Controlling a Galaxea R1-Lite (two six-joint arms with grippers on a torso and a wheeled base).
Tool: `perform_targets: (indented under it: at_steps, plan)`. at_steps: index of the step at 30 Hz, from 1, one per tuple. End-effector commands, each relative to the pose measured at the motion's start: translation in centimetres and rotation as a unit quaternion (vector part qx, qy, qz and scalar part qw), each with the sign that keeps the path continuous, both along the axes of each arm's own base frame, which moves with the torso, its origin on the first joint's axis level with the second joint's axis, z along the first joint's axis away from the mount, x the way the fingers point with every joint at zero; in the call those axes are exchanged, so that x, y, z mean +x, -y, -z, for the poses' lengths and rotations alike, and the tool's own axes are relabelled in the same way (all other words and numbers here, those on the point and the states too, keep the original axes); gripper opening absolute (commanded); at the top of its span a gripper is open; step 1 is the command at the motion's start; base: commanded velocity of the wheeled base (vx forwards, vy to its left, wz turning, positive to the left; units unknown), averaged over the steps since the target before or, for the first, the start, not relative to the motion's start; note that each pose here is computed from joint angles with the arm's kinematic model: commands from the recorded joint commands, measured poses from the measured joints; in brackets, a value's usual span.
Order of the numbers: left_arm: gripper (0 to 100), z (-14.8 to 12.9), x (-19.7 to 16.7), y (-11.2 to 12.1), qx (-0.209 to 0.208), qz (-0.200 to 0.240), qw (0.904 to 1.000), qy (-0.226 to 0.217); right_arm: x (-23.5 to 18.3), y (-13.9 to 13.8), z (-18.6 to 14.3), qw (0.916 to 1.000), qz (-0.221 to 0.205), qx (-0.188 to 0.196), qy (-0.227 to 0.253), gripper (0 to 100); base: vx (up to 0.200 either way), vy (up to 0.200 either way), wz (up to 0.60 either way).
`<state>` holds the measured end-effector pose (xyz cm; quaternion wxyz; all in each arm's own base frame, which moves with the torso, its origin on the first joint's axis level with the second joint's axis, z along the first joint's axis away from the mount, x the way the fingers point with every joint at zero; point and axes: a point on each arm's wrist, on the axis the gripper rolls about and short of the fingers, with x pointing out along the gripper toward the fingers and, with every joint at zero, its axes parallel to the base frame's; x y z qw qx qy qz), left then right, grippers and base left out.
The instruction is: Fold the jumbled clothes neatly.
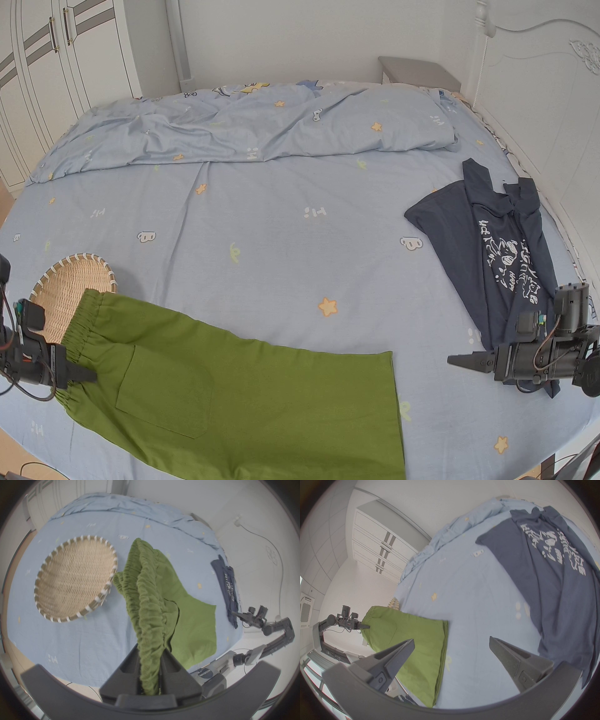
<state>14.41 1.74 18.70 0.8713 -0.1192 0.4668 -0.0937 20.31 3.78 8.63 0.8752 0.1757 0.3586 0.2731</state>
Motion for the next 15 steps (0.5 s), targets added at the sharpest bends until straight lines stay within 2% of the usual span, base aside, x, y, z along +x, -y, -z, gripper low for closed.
perform_targets:
  at_steps: [1,2,6,10,15]
  plan:
    - [0,-5.0,-0.9,2.3,0.009,0.081,0.9951,0.057,2.5,-0.2,-3.3,0.998,0.01,0.017,0.06,100,0.0,0.0,0.0]
    - [0,-5.0,-0.9,2.3,0.009,0.082,0.9949,0.057,2.5,-0.2,-3.3,0.998,0.009,0.016,0.061,100,0.0,0.0,0.0]
    - [0,-4.7,-1.2,3.9,0.003,0.137,0.9898,0.04,3.1,-0.2,-3.8,0.9973,0.008,0.018,0.071,100,0.0,0.0,0.0]
    - [0,-5.2,-1.2,5.0,-0.011,0.16,0.9864,0.034,3.3,0.0,-3.2,0.9979,0.013,0.013,0.061,100,0.0,0.0,0.0]
    - [0,-5.6,-0.8,7.4,-0.032,0.211,0.9767,0.023,3.5,0.4,-3.1,0.9979,0.022,0.012,0.059,100,0.0,0.0,0.0]
